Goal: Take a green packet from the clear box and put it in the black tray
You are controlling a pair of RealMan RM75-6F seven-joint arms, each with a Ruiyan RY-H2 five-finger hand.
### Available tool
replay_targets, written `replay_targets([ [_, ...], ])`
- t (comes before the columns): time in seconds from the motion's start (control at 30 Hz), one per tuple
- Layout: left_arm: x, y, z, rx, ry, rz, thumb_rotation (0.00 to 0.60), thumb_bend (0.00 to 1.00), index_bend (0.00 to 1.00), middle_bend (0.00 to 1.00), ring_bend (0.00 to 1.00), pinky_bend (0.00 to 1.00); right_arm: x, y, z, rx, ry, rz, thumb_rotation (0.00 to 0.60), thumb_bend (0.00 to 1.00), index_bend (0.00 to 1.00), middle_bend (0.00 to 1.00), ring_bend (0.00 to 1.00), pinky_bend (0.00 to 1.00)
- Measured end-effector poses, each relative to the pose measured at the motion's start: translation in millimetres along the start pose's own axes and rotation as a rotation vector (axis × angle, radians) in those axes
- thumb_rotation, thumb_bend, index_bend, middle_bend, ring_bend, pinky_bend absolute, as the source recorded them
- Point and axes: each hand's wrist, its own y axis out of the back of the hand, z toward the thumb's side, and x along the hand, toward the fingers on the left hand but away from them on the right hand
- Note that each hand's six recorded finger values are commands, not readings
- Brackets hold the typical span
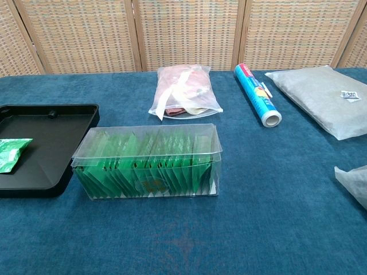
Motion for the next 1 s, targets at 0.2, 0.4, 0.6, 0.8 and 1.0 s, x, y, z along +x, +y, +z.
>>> replay_targets([
  [0.2,2.5,-2.3,0.6,0.005,-0.001,-0.009,0.6,0.12,0.0,0.0,0.0,0.0,-0.3,1.2,-1.3,-0.001,-0.001,-0.004,0.6,0.0,0.0,0.0,0.0,0.0],
  [0.4,5.5,-3.9,13.6,-0.016,-0.04,-0.01,0.6,0.12,0.0,0.0,0.0,0.0,-1.0,2.9,-4.3,-0.009,-0.007,-0.01,0.6,0.0,0.0,0.0,0.0,0.0],
  [0.6,14.6,-3.6,58.7,-0.054,-0.174,-0.019,0.6,0.12,0.0,0.0,0.0,0.0,-3.7,5.3,-9.6,-0.024,-0.022,-0.016,0.6,0.0,0.0,0.0,0.0,0.0],
  [0.8,27.1,-6.5,139.1,-0.042,-0.414,-0.045,0.6,0.12,0.0,0.0,0.0,0.0,-6.6,3.4,-14.5,-0.027,-0.035,-0.007,0.6,0.0,0.0,0.0,0.0,0.0],
  [1.0,37.2,-24.0,212.5,0.022,-0.596,-0.106,0.6,0.12,0.0,0.0,0.0,0.0,-8.9,1.5,-24.0,-0.028,-0.065,0.001,0.6,0.0,0.0,0.0,0.0,0.0],
])
